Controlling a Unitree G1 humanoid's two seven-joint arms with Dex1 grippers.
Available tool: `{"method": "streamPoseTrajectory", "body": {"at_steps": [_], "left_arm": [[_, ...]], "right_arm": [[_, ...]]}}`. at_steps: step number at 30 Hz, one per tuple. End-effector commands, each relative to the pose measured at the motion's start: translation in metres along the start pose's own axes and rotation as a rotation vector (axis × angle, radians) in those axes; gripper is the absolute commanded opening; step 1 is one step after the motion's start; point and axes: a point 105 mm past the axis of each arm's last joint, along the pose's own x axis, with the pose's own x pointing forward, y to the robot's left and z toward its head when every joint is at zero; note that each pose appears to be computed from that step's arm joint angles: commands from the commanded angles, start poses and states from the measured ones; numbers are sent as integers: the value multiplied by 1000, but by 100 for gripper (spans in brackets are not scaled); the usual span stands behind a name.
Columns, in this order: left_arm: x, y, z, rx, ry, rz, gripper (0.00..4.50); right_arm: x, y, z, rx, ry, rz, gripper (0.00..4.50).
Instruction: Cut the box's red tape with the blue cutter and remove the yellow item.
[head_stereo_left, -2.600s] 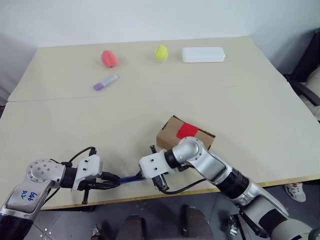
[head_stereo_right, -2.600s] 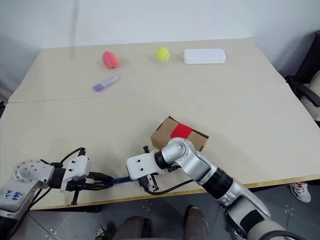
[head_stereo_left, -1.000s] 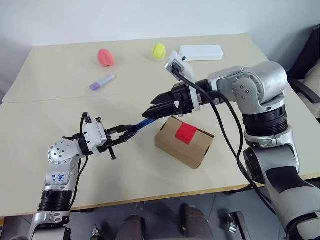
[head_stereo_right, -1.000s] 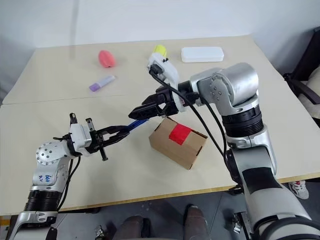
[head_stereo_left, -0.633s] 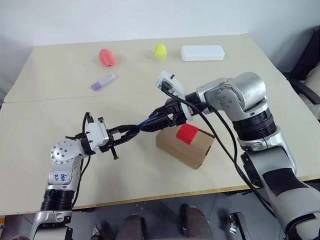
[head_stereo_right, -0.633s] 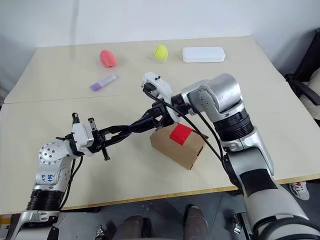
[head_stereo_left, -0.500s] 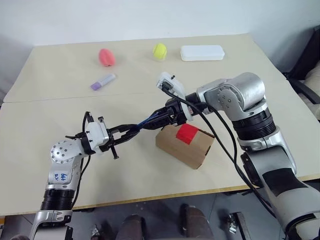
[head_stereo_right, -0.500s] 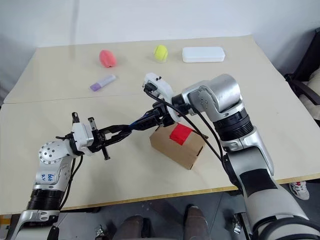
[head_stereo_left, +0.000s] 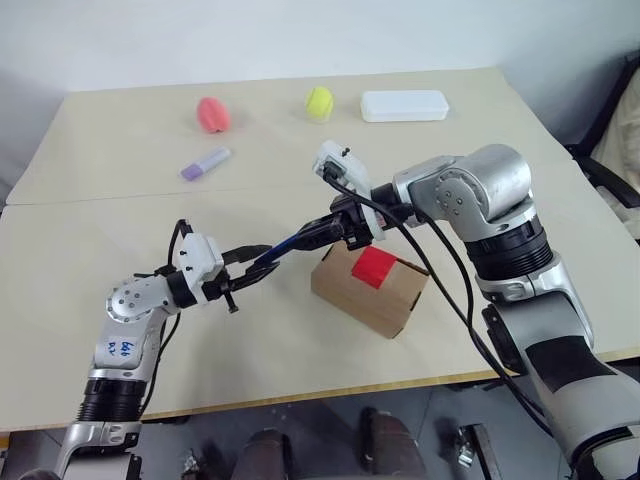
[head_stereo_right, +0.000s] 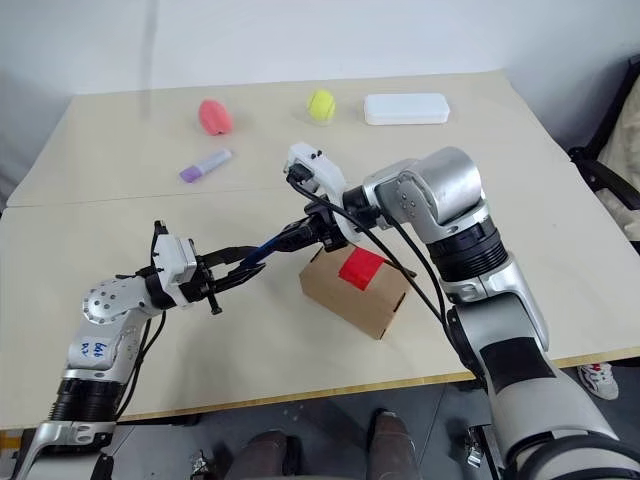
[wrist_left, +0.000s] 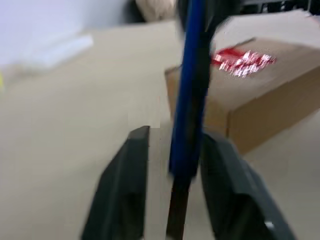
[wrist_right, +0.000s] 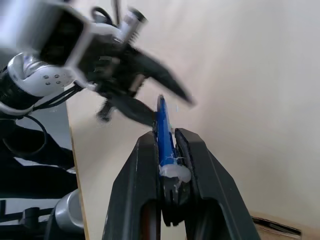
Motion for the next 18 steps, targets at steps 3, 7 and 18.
{"method": "streamPoseTrajectory", "body": {"at_steps": [3, 7, 18], "left_arm": [[-18, 11, 20, -6, -9, 43, 317], [-32, 10, 20, -46, 34, 34, 442], [1, -41, 47, -219, -19, -170, 450]], "right_arm": [[-22, 7, 23, -79, -97, -43, 16], [-39, 0, 28, -83, -143, -110, 16], [-107, -21, 29, -86, -256, -354, 16]]}}
